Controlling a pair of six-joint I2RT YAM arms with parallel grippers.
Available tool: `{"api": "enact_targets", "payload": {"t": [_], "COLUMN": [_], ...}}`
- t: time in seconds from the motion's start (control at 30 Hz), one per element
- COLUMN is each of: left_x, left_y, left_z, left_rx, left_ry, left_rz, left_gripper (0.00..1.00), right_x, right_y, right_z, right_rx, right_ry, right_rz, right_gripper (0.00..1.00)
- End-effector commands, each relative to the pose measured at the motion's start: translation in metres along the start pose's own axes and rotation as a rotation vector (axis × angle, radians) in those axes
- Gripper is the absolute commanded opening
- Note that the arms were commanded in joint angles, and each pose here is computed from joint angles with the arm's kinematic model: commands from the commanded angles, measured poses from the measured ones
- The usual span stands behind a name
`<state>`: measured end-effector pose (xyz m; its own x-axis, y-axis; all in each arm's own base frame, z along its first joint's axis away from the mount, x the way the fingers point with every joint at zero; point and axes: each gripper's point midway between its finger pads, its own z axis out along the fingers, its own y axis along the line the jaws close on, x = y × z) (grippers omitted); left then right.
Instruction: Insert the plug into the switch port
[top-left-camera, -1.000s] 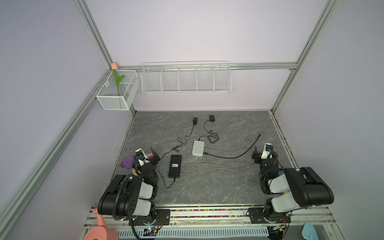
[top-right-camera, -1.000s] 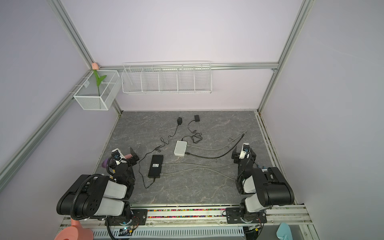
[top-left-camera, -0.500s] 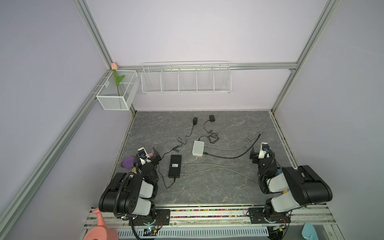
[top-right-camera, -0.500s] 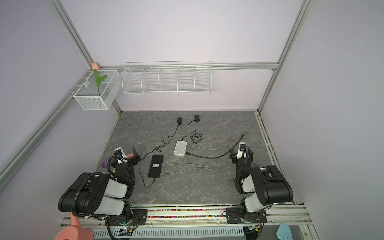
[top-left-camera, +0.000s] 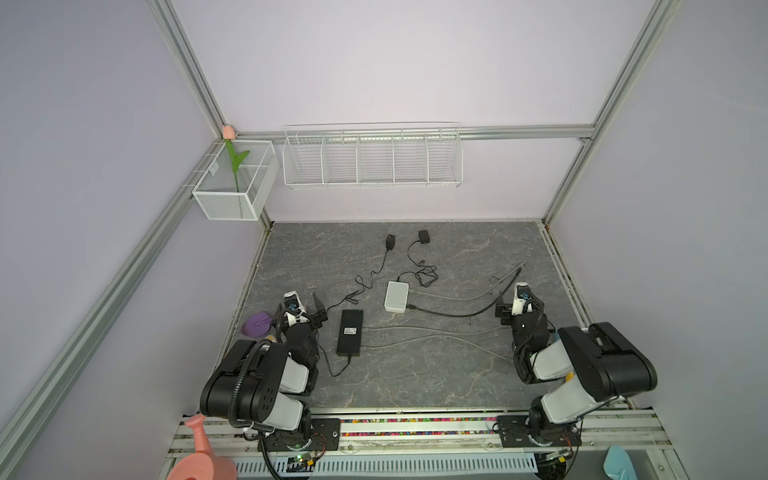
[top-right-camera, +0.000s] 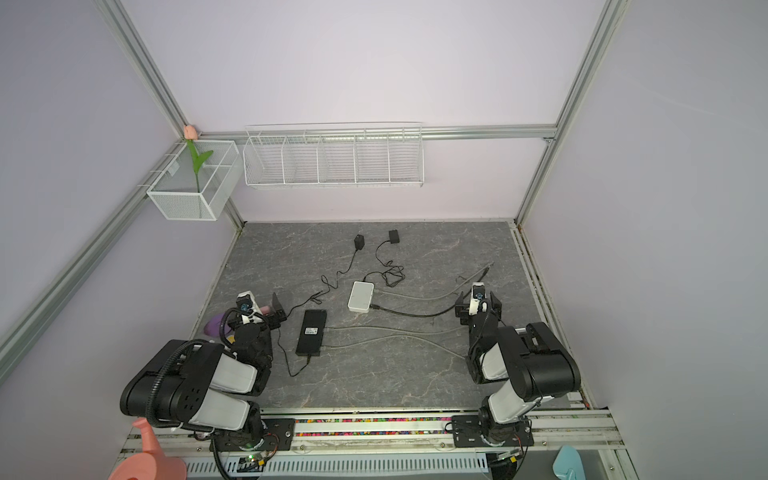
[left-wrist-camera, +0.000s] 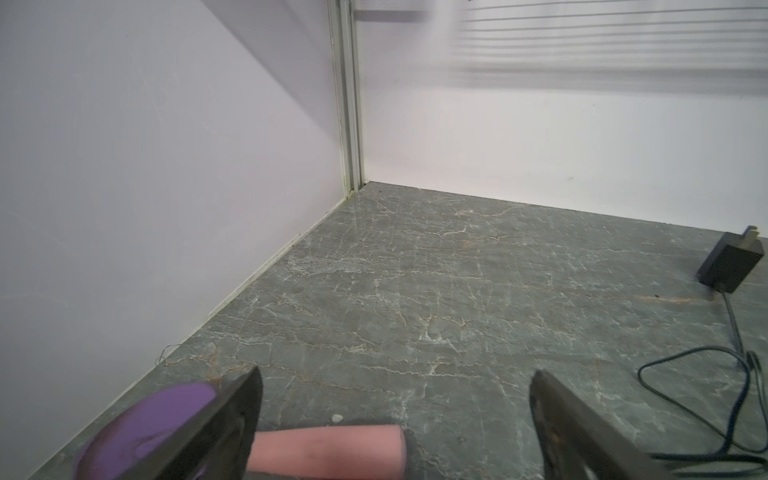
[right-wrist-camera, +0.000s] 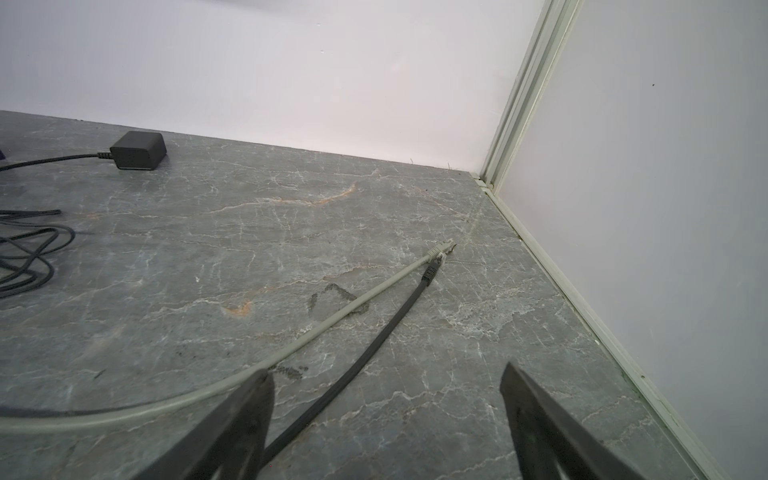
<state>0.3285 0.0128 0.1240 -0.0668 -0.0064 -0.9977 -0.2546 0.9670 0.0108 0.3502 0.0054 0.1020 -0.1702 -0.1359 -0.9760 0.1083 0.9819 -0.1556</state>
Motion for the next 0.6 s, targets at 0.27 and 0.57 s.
{"api": "enact_targets", "payload": {"t": [0.27, 0.57], "left_x": [-0.001, -0.001], "left_y": [-0.032, -0.033], "left_z": [0.01, 0.011], "left_rx": [0.087, 0.082], "left_ry": [-0.013, -0.014], "left_rz": [0.122, 0.126], "left_gripper": [0.99, 0.99], "right_x": [-0.012, -0.009], "right_y": [0.0, -0.001], "right_z": [0.007, 0.018], "right_rx": [0.025, 0.021], "right_ry": [-0.039, 0.014], "right_rz": [-0.029, -0.017], "right_gripper": [0.89, 0.89]}}
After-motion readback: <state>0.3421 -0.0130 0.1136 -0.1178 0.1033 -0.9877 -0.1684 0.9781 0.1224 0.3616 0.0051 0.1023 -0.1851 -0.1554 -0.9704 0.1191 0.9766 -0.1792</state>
